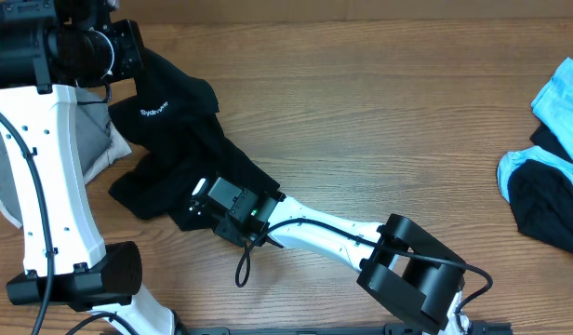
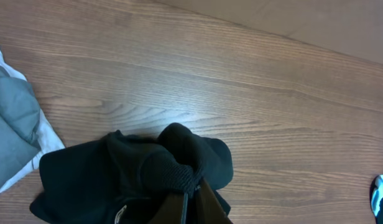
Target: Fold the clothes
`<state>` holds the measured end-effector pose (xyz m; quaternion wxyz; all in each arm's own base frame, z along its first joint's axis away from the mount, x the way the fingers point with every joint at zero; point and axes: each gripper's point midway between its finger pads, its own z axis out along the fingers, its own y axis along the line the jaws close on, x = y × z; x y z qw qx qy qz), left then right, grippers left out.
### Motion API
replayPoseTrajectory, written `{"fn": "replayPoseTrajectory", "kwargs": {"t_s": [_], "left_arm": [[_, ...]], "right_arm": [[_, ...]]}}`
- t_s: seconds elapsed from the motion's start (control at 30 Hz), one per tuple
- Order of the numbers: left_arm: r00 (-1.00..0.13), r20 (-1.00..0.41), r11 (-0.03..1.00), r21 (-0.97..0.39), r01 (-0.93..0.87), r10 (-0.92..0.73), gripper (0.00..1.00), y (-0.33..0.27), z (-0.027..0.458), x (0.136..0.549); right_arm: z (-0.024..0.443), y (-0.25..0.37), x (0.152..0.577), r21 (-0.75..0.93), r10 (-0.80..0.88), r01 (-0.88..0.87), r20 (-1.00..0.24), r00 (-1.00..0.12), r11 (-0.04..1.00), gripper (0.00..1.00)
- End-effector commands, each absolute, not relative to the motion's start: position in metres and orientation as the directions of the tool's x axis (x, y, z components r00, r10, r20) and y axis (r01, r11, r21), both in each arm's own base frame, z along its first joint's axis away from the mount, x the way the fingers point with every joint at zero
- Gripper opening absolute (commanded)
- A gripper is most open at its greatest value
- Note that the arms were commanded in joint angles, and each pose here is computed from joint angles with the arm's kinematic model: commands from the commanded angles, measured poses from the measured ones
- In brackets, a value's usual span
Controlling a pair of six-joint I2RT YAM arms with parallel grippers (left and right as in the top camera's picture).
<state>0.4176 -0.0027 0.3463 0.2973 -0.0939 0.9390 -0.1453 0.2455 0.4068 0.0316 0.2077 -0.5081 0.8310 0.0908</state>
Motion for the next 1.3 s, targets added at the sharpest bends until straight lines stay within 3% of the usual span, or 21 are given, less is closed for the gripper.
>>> {"fn": "replayPoseTrajectory", "kwargs": {"t_s": [0.0, 0.37, 0.63, 0.87, 0.97, 1.27], "left_arm": [[-0.794, -0.548, 0.941, -0.328, -0.087, -0.264, 0.04, -0.003, 0.354, 0.416], [-0.796, -0.544, 0.941, -0.328, -0.088, -0.264, 0.04, -0.003, 0.353, 0.415], [-0.798, -0.542, 0.941, -0.327, -0.09, -0.265, 0.04, -0.003, 0.352, 0.414], [-0.799, -0.544, 0.943, -0.323, -0.08, -0.254, 0.04, -0.005, 0.352, 0.414], [-0.802, -0.54, 0.943, -0.323, -0.084, -0.256, 0.04, -0.004, 0.352, 0.413], [-0.803, -0.539, 0.943, -0.323, -0.084, -0.256, 0.04, -0.004, 0.351, 0.413]], "right_arm": [[0.03, 0.4, 0.258, -0.123, -0.802, -0.856, -0.436, -0.408, 0.503, 0.49], [0.009, 0.397, 0.257, -0.123, -0.816, -0.858, -0.401, -0.417, 0.499, 0.47], [0.007, 0.397, 0.258, -0.125, -0.817, -0.857, -0.398, -0.419, 0.5, 0.29], [0.007, 0.396, 0.261, -0.134, -0.814, -0.852, -0.402, -0.42, 0.506, 0.24], [0.008, 0.394, 0.265, -0.134, -0.809, -0.847, -0.405, -0.427, 0.514, 0.04], [0.009, 0.388, 0.267, -0.149, -0.813, -0.841, -0.387, -0.435, 0.52, 0.04]]}}
